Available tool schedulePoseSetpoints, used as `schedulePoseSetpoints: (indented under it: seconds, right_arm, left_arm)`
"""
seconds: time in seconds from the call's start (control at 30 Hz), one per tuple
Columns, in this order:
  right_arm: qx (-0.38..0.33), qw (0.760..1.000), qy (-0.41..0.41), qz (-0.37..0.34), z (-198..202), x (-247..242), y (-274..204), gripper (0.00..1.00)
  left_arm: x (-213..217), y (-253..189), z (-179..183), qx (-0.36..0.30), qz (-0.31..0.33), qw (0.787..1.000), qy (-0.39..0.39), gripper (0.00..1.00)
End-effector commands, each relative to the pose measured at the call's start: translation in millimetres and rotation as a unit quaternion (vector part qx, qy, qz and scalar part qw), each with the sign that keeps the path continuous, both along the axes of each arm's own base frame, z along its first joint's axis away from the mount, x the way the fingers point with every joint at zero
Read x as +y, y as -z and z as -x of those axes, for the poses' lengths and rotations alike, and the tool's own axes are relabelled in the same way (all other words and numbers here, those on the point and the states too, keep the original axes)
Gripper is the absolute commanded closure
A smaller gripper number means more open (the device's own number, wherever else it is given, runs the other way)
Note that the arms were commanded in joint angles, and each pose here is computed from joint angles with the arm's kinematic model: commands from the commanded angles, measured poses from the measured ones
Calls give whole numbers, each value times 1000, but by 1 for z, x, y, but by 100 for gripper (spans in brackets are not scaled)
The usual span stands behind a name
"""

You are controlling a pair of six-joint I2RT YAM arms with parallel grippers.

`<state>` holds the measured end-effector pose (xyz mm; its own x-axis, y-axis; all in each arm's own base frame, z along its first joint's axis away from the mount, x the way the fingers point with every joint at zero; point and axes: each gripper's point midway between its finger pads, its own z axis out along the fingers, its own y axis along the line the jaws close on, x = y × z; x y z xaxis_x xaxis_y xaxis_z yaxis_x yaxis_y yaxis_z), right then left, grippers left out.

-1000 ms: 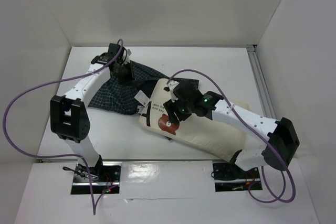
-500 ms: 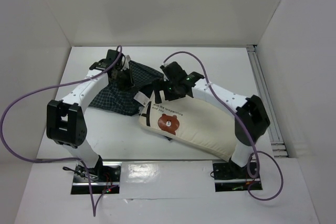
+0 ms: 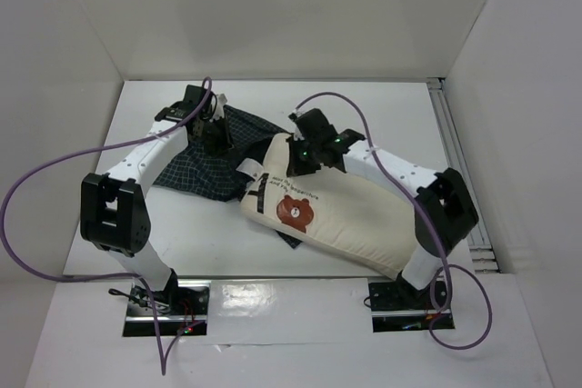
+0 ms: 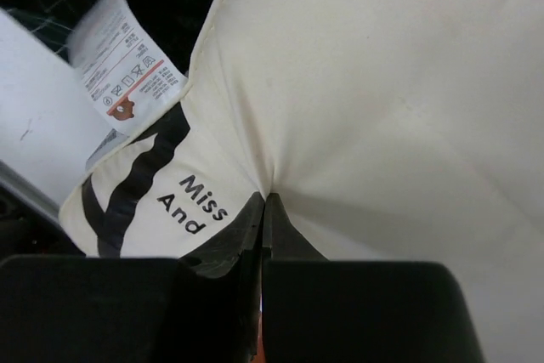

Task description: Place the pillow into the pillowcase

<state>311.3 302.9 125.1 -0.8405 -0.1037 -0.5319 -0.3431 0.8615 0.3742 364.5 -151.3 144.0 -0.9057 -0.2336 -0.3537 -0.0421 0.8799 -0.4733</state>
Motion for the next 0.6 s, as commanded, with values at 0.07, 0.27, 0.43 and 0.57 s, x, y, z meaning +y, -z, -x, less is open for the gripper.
schedulePoseSetpoints:
  seconds: [0.07,0.27,0.43,0.57]
  right_arm:
    - [-64,996,-51,-39,-1,-41,-73,100]
    - [-5,985,-166,-45,49,-14,-56,100]
    - [20,974,-220,-40,80,14,-38,100]
    - [22,971,-236,-34,70,24,-30,100]
  left_arm:
    - [1,-22,-11,-33,11,999,3,100]
    - [3,-26,-13,-39,13,999,5,100]
    - [3,-26,-13,-39,13,999,5,100]
    - [4,-28,-7,-44,13,999,16,100]
